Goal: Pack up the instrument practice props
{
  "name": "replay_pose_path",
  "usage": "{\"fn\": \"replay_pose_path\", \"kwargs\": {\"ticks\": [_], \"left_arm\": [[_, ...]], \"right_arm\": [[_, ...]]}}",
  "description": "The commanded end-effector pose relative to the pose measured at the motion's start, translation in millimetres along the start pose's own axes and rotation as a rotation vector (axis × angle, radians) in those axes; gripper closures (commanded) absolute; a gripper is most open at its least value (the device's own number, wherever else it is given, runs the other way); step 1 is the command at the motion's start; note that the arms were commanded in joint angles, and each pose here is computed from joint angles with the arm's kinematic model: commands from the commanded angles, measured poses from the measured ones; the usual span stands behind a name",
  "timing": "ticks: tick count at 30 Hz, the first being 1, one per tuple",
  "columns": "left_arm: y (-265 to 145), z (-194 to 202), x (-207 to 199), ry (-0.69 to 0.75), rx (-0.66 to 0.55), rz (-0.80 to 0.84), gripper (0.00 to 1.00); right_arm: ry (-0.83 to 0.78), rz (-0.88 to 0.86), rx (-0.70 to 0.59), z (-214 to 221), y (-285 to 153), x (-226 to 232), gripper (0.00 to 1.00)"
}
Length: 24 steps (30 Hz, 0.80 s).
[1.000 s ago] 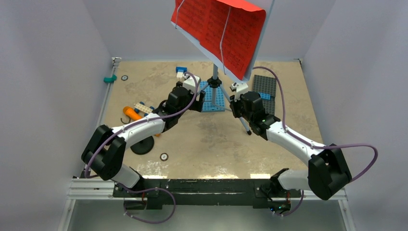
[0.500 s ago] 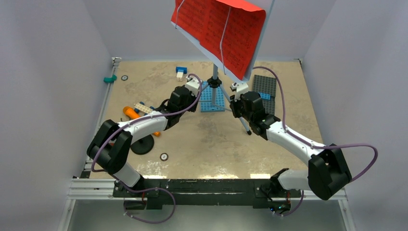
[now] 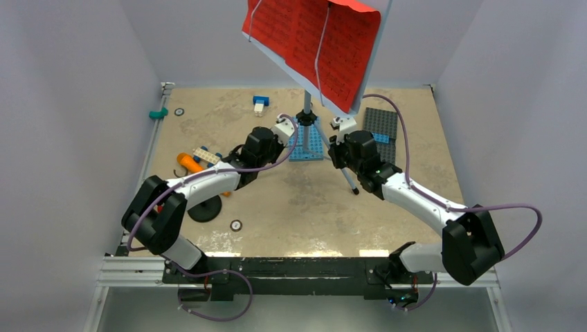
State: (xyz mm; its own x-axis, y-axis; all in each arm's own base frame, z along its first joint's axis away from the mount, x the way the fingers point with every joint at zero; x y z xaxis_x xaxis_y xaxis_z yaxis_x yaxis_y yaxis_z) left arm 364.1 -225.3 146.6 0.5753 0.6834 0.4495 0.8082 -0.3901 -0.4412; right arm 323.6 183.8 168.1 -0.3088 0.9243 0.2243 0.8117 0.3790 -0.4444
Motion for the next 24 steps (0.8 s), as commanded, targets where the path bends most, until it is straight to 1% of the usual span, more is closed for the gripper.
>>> {"fn": "replay_pose_path", "kwargs": {"ticks": [1,9,18,24], "left_arm": [[-24,-34,1,-0.221,-0.106,-0.06,1.0],[-49,-49,-30,-0.227,-0.103,-0.048,1.0],[-68,-62,-69,-0.313,-0.078,-0.05,1.0],[-76,-64,-91,-0.338,-0.057,-0.058,1.0]], "right_arm": [[0.06,0.001,0.098,18,-4,5,1.0],[0.082,0.049,0.121,26,-4,-2,1.0],[0.064,0.072,0.14,29,0,-7,1.0],[0.045,0.073,0.16,31,6,-8,1.0]]}}
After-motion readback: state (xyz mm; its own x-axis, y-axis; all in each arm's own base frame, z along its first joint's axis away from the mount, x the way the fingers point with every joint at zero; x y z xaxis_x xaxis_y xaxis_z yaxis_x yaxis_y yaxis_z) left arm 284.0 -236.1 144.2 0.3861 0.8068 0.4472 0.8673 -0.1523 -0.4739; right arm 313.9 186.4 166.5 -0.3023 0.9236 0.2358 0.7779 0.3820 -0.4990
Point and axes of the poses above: each gripper's point midway between its finger pads, its own y axis out along the fingers, its own x axis along the line the jaws close on, z = x × y, the point moved 3 cm from there along -y, back along the fingers, and after that the axes turned 14 degrees about y, right-handed, at the moved point
